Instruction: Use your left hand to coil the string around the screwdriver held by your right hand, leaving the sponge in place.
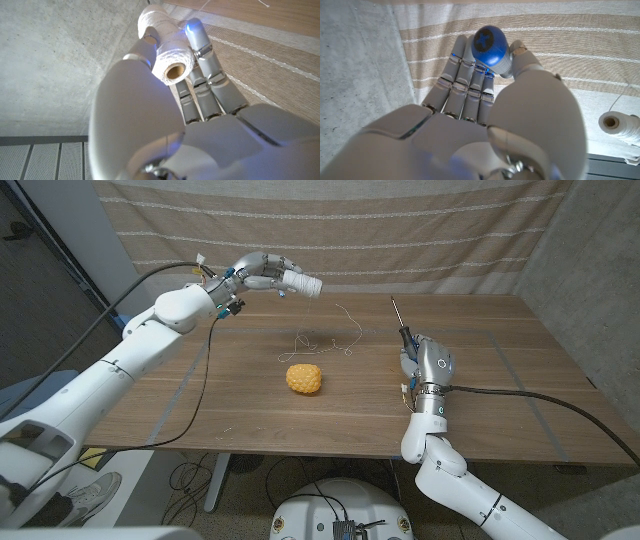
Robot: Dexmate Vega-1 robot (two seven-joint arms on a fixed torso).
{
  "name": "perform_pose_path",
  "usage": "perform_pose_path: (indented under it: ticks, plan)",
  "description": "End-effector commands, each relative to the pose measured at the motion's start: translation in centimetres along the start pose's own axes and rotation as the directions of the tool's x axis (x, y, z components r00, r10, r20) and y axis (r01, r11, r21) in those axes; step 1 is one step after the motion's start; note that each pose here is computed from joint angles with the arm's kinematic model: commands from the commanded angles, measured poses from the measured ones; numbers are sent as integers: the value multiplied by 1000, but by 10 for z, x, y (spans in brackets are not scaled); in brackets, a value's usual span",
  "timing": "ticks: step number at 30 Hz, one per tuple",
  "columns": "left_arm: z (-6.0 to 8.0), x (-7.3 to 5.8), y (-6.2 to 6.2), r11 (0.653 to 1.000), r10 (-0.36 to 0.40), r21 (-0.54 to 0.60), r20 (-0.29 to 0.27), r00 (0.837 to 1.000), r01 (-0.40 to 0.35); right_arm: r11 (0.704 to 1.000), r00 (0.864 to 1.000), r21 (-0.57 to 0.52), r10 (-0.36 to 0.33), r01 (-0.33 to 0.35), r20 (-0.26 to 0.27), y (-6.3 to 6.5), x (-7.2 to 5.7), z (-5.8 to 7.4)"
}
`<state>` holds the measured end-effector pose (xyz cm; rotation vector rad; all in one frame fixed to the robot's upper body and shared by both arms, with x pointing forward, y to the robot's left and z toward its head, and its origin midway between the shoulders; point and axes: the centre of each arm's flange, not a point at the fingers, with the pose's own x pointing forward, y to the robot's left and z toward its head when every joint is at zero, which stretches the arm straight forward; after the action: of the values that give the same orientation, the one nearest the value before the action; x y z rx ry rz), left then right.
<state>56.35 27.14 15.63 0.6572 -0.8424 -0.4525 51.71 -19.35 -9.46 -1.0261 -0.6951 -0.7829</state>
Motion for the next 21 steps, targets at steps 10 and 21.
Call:
perform_pose_path:
  ticks: [10, 21]
  plan:
    - [29, 1, -10, 993, -65, -90, 97, 993, 74, 1000, 957, -17, 14, -9, 288, 5, 36, 18]
    - [38, 6, -7, 993, -62, -90, 105, 993, 71, 999, 869, 0, -43, 49, 494, -5, 42, 37]
